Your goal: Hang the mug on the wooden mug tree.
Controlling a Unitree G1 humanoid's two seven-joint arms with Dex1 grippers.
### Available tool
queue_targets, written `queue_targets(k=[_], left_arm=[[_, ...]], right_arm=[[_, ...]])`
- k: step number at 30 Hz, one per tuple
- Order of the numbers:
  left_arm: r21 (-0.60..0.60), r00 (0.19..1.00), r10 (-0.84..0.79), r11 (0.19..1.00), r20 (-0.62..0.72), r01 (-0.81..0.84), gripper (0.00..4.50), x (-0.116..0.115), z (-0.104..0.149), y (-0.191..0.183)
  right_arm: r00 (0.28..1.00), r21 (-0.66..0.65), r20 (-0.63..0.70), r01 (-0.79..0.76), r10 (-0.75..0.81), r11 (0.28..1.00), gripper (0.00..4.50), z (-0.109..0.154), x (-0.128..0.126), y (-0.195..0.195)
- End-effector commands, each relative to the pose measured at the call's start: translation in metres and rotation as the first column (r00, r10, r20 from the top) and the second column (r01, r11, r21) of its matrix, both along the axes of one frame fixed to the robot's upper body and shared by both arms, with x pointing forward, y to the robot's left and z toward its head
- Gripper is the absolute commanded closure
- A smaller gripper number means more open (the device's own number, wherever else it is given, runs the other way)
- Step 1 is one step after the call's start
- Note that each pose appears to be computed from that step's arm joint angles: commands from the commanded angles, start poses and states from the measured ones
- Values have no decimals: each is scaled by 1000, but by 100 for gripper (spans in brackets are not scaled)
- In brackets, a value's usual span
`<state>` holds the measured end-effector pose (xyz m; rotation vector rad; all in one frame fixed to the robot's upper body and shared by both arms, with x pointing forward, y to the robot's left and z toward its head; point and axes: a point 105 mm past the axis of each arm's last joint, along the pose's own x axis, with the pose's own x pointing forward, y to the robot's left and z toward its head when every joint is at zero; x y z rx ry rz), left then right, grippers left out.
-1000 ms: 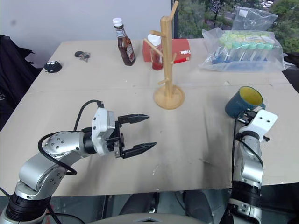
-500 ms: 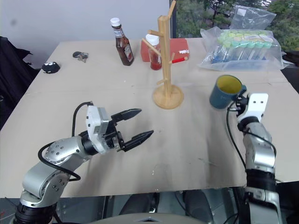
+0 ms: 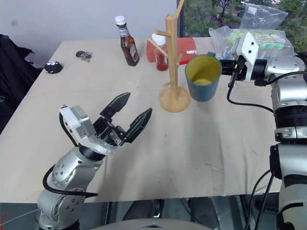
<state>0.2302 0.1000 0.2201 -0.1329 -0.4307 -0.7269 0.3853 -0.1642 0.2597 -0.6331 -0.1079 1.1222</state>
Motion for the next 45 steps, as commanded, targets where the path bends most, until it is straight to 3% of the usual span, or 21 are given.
queue_targets(k=[1,5,17,21,24,27,28,32,37,41,45], left_arm=[[-26,997,7,1000,79,-5,0,-10,16,-5],[-40,998,7,999,64,-5,0,-11,10,-5],[-35,997,14,999,74,-12,0,-14,1,-6],[-38,997,14,999,76,-11,0,-14,0,-7],[-34,997,13,999,75,-11,0,-14,-1,-7],[-25,997,11,1000,74,-9,0,-14,-2,-6],[-22,997,12,1000,71,-10,0,-14,-3,-6],[22,999,46,999,-7,-46,0,-11,-21,2],[94,968,111,991,-225,-92,0,-10,-61,21],[253,918,225,957,-328,-144,0,-17,-97,39],[305,872,271,940,-407,-149,0,-28,-121,50]], right_arm=[[989,-123,115,-81,95,989,443,30,0,10],[982,-180,139,-101,127,978,443,44,9,24],[982,-259,134,-92,130,962,443,52,16,34],[985,-198,144,-71,100,978,344,62,19,37],[988,-156,146,-37,60,987,182,66,22,34],[991,-112,131,15,0,994,40,64,25,22],[993,-95,119,29,-17,995,11,62,26,18],[996,-24,-67,53,-55,998,11,26,19,-17],[973,157,-212,123,-88,980,11,-19,-6,-48],[938,258,-298,256,-175,932,11,-76,-41,-64],[910,353,-338,360,-241,864,11,-140,-94,-46]])
